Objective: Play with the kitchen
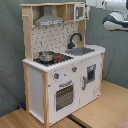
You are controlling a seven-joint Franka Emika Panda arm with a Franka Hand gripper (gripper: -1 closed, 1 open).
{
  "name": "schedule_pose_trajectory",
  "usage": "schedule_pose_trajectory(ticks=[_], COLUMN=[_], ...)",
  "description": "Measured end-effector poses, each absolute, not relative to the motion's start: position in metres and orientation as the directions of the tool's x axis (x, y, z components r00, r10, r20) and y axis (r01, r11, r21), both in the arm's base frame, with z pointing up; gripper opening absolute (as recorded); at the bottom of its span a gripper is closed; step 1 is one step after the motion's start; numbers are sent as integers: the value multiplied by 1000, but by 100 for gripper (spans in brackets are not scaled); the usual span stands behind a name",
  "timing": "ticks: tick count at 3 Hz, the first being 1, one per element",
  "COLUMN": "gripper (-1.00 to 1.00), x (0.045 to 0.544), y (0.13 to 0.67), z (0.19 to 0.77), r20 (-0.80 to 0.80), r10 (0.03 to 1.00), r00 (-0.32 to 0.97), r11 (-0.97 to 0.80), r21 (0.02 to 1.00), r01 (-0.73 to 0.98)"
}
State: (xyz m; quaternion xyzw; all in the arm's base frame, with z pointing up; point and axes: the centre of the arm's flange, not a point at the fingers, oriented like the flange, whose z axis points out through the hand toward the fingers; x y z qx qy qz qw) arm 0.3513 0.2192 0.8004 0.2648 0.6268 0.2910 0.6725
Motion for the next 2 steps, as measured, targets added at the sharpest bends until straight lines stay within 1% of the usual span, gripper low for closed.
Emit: schedule_pose_trajectory(ticks=[2], gripper=[100], x=[319], y=[233], z=[817], r20=[-629], r10=[758], r00=[174], r11=[650], r21=[751], r01=[-116])
